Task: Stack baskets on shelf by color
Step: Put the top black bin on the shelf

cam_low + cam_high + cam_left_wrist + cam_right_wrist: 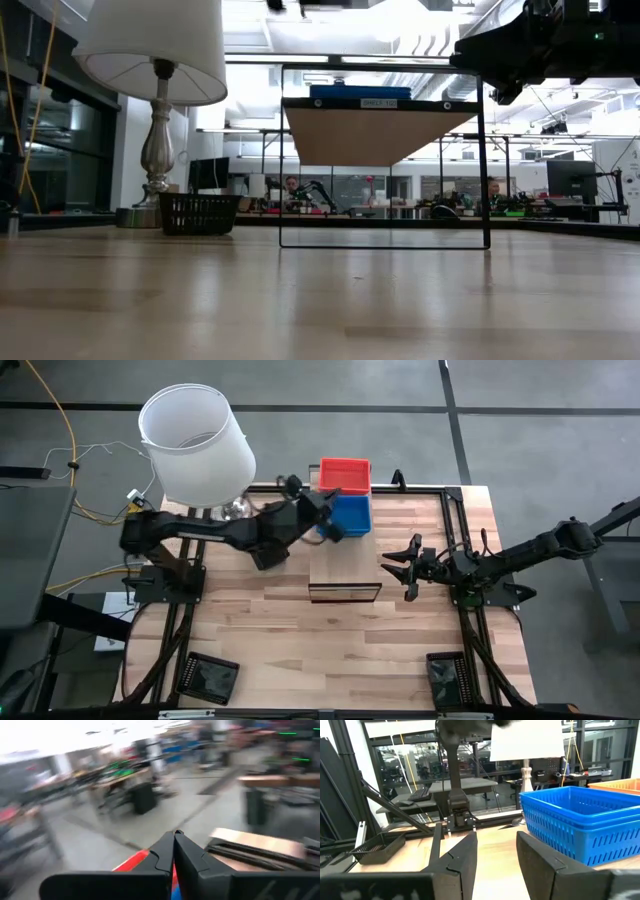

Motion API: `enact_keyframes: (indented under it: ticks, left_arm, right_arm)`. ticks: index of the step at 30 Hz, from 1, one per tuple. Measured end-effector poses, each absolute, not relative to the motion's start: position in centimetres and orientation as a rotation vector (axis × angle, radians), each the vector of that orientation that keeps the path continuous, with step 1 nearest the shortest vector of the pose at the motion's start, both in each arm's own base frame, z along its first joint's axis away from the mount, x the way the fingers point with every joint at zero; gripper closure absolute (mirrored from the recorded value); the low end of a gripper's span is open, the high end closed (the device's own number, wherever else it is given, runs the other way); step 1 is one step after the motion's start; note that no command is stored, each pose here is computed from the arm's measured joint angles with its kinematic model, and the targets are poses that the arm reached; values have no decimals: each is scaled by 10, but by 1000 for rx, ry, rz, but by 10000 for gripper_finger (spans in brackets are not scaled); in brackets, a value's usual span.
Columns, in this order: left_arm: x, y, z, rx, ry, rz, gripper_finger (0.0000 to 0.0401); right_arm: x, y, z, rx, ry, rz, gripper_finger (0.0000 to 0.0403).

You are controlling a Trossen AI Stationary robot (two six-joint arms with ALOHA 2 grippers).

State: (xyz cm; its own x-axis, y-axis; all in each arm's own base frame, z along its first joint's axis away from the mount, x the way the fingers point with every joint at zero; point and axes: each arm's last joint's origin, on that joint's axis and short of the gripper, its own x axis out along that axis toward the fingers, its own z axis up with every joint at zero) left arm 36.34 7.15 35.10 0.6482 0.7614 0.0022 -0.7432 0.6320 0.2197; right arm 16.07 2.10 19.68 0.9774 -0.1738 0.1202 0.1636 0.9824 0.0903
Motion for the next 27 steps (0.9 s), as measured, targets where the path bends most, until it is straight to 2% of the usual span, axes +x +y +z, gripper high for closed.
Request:
enact_keyframes:
  ticks: [6, 12, 21, 27]
  left_arm:
    - [326, 15, 374, 224, 186, 545, 401]
    - [297, -23, 339, 216, 250, 429, 401]
    - [263, -31, 244, 154, 423, 494, 401]
    - [250, -14, 209, 106, 510, 582, 401]
  right_arm:
    - [161, 21, 197, 82, -128, -170, 277]
    - [161, 21, 197, 89, -128, -170, 277]
    - [161, 21, 196, 88, -120, -170, 277]
    - [161, 21, 195, 83, -109, -170, 277]
